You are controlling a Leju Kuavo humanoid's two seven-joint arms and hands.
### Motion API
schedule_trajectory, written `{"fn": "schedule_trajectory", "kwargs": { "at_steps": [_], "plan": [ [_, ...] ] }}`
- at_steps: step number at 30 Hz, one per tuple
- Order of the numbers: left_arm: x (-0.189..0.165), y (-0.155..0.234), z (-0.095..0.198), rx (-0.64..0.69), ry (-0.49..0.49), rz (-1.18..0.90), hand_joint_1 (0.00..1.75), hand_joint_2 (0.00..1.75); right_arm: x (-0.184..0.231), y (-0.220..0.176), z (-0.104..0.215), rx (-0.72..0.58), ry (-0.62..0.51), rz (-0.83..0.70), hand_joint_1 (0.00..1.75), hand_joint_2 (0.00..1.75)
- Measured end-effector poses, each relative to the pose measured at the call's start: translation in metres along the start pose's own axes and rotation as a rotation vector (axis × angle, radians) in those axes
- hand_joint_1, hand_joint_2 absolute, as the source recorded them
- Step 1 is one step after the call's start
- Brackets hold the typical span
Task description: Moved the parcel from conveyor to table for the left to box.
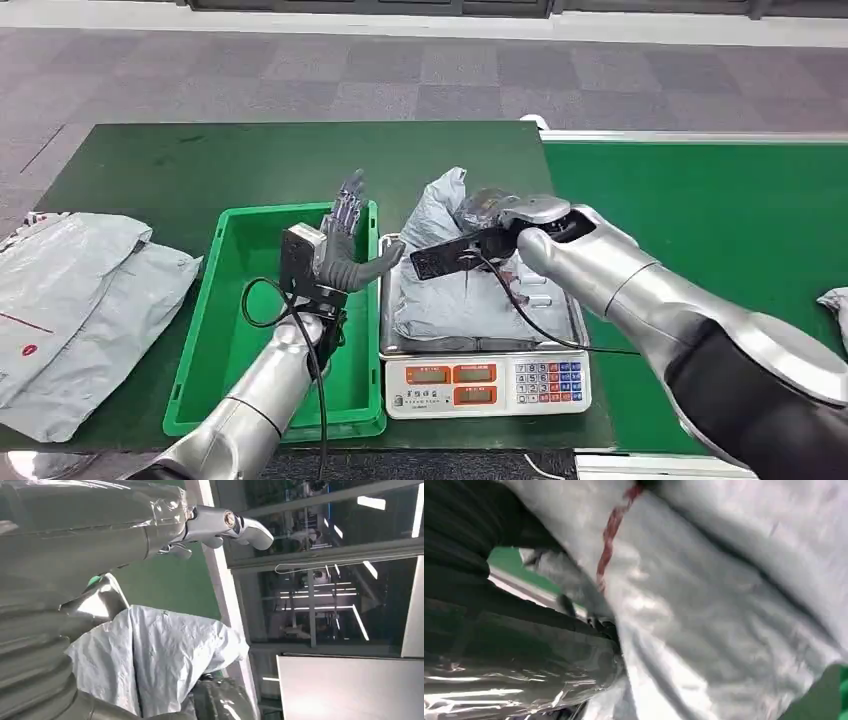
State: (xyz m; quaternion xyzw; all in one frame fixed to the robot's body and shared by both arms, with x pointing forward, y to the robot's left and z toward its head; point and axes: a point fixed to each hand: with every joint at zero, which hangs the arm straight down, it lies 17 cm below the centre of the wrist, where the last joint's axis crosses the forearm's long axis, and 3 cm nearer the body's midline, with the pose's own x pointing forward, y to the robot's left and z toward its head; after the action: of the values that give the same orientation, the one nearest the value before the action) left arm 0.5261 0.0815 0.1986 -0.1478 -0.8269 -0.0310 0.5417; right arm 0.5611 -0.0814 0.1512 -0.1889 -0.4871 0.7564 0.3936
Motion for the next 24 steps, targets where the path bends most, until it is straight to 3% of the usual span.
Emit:
{"fn": "schedule_trajectory", "kwargs": {
  "at_steps": [3,6,12,15,24],
  "plan": [
    [0.0,0.002,0.0,-0.001,0.0,-0.008,0.0,1.75,-0.002,-0.021,-0.001,-0.102,0.003,0.02,0.0,1.75],
    [0.0,0.004,0.002,-0.002,-0.002,-0.014,0.0,1.75,0.0,-0.067,0.007,-0.345,-0.007,0.036,0.0,1.75],
    [-0.001,0.003,0.005,-0.006,-0.008,-0.01,0.0,1.75,0.008,-0.146,0.071,-0.797,-0.08,-0.022,0.0,1.75],
    [-0.003,0.001,0.005,-0.011,-0.003,-0.006,0.0,1.75,0.007,-0.168,0.109,-0.968,-0.118,-0.079,0.0,1.75],
    [-0.002,-0.003,0.002,-0.019,-0.002,-0.002,0.0,1.75,-0.016,-0.196,0.165,-1.156,-0.098,-0.148,0.0,1.75]
  ]
}}
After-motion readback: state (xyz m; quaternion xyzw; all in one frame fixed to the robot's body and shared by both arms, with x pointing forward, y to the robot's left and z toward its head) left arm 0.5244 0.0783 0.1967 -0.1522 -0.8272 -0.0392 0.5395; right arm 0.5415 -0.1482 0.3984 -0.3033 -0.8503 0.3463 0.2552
